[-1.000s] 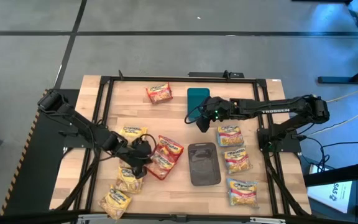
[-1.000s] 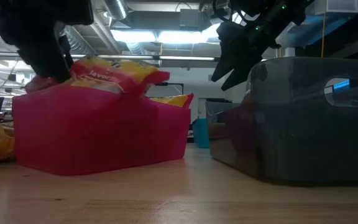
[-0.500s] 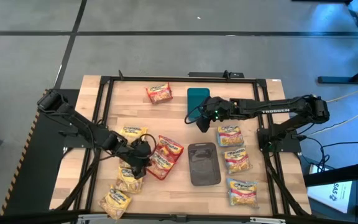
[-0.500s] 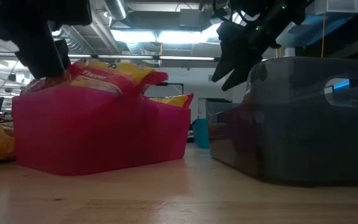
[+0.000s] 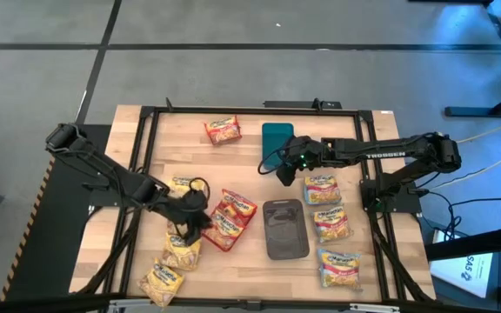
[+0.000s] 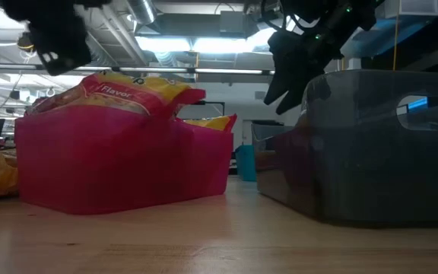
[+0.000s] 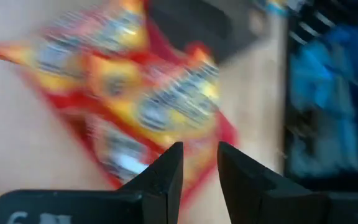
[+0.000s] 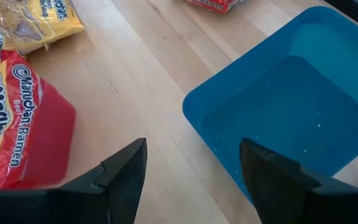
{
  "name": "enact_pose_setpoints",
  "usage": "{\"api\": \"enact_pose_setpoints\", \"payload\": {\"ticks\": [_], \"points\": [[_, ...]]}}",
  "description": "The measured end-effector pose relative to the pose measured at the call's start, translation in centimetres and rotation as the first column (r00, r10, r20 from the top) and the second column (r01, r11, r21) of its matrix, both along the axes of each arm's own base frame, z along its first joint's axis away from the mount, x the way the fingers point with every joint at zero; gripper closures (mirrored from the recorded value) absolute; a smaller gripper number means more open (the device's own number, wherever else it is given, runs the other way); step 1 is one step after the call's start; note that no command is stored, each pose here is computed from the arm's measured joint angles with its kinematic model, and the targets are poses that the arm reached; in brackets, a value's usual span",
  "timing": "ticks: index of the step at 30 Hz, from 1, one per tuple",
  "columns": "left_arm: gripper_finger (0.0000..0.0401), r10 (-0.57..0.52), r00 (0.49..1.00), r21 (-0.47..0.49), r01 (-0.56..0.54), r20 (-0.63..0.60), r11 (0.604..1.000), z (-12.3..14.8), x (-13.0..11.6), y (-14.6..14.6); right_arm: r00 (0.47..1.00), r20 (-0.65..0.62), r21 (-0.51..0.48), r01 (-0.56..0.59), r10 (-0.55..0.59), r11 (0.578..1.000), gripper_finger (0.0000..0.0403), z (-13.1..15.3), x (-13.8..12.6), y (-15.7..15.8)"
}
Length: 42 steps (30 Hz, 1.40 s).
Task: Sort Maruchan noodles
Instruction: Put the red bag into the red bin
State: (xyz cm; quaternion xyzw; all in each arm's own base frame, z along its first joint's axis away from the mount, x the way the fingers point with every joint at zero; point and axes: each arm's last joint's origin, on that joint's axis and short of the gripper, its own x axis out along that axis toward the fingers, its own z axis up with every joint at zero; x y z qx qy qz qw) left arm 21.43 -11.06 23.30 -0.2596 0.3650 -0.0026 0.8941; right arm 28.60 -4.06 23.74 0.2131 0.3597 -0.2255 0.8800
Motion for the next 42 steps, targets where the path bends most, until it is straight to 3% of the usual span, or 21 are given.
{"api": "enact_pose_setpoints", "payload": {"ticks": [3, 16, 21, 30, 38, 42], "points": [[0.0308, -0.085, 0.996, -0.050, 0.084, -0.014, 0.995, 0.0, -0.2, -0.5, 1.000, -0.001, 0.000, -0.001, 0.001, 1.000, 0.0150, 0.0, 0.0, 0.0], [0.0309, -0.145, 0.978, -0.053, 0.139, -0.148, 0.989, -2.8, 1.0, -1.5, 1.000, -0.001, -0.001, -0.001, 0.001, 1.000, 0.0150, 0.0, 0.0, 0.0], [0.0326, -0.068, 0.984, 0.018, 0.072, -0.163, 0.997, -3.8, 1.7, -1.0, 1.000, 0.002, 0.013, -0.011, 0.011, 1.000, 0.0150, 0.0, 0.0, 0.0], [0.0390, -0.093, 0.948, -0.008, 0.095, -0.305, 0.995, -6.9, 2.9, -0.9, 1.000, 0.002, 0.019, -0.016, 0.016, 1.000, 0.0150, 0.0, 0.0, 0.1], [0.0397, 0.101, 0.974, 0.156, -0.070, -0.205, 0.985, -7.0, 3.5, -0.4, 1.000, 0.004, 0.032, -0.028, 0.028, 0.999, 0.0150, 0.0, 0.0, 0.1], [0.0399, 0.136, 0.967, 0.204, -0.092, -0.214, 0.975, -7.5, 3.5, -0.2, 0.999, 0.005, 0.037, -0.033, 0.033, 0.999, 0.0150, 0.0, 0.0, 0.2]]}}
